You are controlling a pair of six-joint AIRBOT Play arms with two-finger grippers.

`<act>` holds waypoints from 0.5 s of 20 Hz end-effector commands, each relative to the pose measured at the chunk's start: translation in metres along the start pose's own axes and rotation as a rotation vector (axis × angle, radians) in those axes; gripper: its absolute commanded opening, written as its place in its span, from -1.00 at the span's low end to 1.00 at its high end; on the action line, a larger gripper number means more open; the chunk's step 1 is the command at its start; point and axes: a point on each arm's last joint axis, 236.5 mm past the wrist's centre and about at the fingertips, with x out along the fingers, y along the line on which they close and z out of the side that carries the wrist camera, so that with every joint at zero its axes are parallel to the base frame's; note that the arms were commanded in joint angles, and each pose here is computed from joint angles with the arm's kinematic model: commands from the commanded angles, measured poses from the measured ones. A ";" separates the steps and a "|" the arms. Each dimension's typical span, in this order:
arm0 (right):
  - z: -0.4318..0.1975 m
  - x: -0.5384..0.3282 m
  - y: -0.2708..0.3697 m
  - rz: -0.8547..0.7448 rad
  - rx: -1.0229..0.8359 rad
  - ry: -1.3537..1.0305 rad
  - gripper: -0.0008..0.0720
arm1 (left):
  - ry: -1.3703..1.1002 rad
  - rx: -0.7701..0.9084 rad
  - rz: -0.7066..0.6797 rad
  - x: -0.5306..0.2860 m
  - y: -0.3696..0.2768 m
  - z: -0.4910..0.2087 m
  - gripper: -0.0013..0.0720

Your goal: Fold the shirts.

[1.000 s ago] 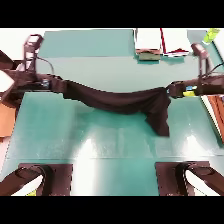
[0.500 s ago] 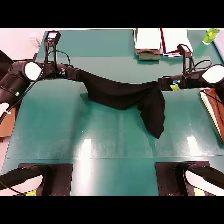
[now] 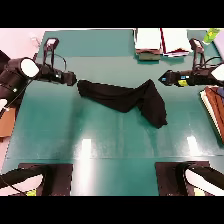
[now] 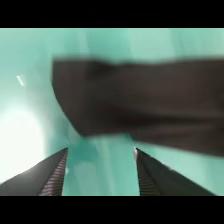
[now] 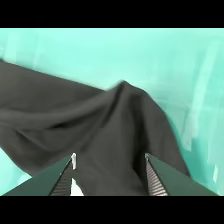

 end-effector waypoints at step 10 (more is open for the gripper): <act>-0.013 -0.008 -0.009 -0.009 0.022 0.053 0.39 | 0.204 -0.288 -0.181 0.126 -0.074 -0.088 0.41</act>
